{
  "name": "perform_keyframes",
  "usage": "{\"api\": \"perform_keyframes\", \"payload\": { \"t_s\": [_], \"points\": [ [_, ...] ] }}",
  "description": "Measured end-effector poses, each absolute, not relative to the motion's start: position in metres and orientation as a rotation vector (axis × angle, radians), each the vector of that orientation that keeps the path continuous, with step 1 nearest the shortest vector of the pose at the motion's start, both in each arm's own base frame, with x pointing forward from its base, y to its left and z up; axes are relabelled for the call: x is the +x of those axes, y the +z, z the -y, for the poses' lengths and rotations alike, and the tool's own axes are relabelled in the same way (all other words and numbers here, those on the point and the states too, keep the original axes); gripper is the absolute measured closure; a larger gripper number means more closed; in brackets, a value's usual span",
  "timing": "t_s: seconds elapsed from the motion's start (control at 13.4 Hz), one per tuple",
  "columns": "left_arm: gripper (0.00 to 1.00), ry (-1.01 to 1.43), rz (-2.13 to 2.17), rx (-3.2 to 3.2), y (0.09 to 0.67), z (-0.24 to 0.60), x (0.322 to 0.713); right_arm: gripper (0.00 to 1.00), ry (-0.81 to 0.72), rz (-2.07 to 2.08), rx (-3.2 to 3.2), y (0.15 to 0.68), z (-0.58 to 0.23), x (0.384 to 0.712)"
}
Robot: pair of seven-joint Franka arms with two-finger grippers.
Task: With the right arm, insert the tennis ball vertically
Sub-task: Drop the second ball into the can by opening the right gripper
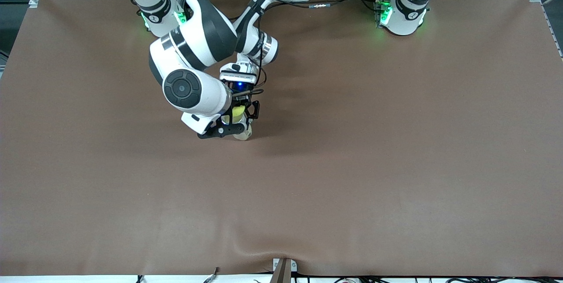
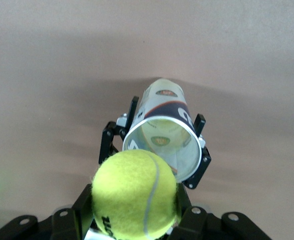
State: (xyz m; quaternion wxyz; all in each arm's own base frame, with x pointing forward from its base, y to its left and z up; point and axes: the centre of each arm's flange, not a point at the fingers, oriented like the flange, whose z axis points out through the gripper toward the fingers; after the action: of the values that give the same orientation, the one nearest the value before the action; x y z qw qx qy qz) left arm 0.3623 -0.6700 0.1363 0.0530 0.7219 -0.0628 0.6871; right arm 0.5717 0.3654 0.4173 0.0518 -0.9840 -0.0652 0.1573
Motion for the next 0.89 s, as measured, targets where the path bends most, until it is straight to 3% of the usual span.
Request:
{"api": "perform_keyframes", "payload": {
  "t_s": [0.67, 0.74, 0.89],
  "points": [
    [0.08, 2.089, 0.189, 2.195, 0.136, 0.67, 0.363, 0.31, 0.457, 0.163, -3.014, 0.39, -0.36, 0.584],
    [0.08, 2.089, 0.188, 2.195, 0.136, 0.67, 0.363, 0.28, 0.46, 0.161, -3.015, 0.388, -0.359, 0.584],
    [0.08, 2.089, 0.188, 2.195, 0.136, 0.669, 0.363, 0.1, 0.458, 0.155, -3.017, 0.389, -0.357, 0.586]
  ]
}}
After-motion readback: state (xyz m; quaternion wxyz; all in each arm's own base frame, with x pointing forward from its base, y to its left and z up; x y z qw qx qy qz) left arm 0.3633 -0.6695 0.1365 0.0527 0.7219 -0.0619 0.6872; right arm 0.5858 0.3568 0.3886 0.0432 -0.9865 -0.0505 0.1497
